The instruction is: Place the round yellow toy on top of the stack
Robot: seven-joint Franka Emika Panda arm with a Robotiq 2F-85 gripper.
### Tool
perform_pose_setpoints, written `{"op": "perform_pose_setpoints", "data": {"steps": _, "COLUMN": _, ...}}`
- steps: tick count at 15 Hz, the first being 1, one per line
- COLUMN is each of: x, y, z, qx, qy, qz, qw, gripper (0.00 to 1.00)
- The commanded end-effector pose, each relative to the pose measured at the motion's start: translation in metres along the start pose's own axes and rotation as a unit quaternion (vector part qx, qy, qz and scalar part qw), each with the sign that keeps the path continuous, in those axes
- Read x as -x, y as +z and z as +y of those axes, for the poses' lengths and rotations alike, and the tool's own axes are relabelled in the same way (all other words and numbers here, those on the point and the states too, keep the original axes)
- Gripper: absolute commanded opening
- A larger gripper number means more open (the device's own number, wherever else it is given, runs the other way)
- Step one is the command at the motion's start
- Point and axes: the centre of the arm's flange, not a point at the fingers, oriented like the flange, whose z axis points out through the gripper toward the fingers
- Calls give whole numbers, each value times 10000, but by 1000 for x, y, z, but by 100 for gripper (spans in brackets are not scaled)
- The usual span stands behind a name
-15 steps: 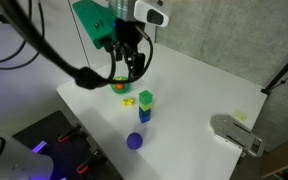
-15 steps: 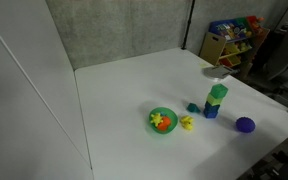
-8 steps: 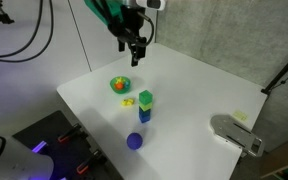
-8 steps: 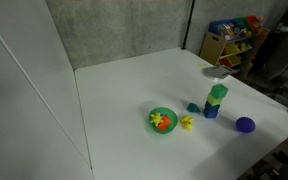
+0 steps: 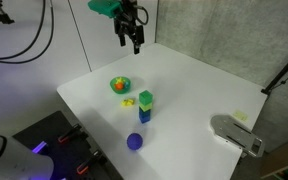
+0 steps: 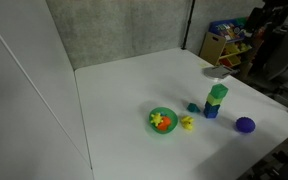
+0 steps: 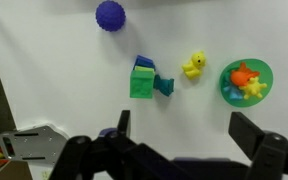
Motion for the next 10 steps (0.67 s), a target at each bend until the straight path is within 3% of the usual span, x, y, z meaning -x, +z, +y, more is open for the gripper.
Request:
{"op": "perform_pose_setpoints", "data": {"steps": 1, "x": -19, "y": -2, "z": -19, "qx": 150, "qy": -154, "qz": 146, "qw": 9997, "gripper": 100}}
{"op": "perform_pose_setpoints", "data": {"steps": 8, "x": -45, "y": 22, "z": -51, "qx": 38, "qy": -415, "qz": 74, "qw": 9991, "gripper": 100}}
{"op": "perform_pose_setpoints", "data": {"steps": 10, "x": -31, "y": 27, "z": -45, "qx": 45, "qy": -392, "qz": 31, "qw": 9992, "gripper": 100}}
